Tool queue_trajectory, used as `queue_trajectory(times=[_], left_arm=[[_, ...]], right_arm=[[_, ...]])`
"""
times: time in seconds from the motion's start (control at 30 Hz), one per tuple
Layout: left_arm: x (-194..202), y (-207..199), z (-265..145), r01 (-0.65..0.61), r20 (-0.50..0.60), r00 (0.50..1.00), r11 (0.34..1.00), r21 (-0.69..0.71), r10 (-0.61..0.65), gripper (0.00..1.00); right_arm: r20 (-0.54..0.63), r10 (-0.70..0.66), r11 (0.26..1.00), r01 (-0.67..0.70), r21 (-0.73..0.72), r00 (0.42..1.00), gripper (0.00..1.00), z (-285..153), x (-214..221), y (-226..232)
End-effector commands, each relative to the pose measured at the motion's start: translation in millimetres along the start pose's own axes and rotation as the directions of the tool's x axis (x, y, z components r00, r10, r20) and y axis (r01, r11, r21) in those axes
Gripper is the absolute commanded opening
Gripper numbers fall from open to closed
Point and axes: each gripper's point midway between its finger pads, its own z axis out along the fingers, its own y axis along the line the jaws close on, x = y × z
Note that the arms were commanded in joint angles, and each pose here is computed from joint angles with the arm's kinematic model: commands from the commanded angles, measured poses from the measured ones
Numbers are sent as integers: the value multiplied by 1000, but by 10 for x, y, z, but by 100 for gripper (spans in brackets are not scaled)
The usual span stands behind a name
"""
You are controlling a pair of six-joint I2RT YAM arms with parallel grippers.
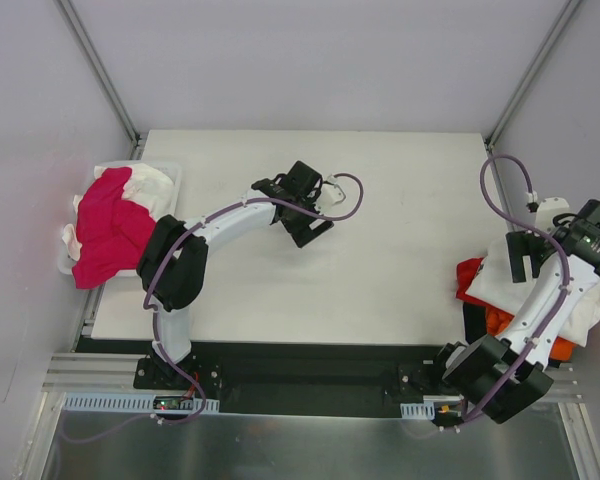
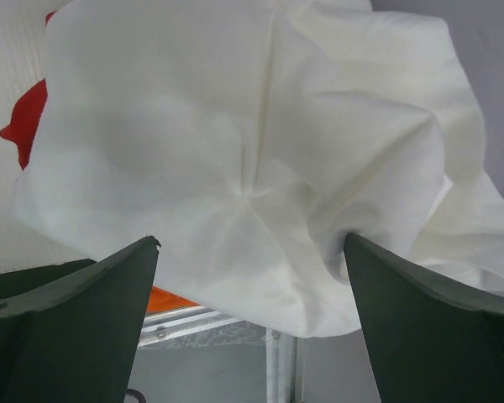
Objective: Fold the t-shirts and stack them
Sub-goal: Put the neatly folded tshirt into the corner of the board with the right arm
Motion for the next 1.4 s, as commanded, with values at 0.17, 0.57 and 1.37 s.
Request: queue_trajectory(times=[0.17,0.57,1.37], left_arm=[[-63,68,-171,16,36,999,1000,-27,-15,86],[-19,51,-155,18,28,999,1000,-24,-17,85],[8,53,-171,20,25,1000,999,-31,-19,85]], right_arm=[[9,29,998,-28,-61,1000,96,141,-26,114],[-95,-20,998,26,55,995,96,364,205,-176],[-191,81,990,-101,-97,978,96,1014,665,-302]])
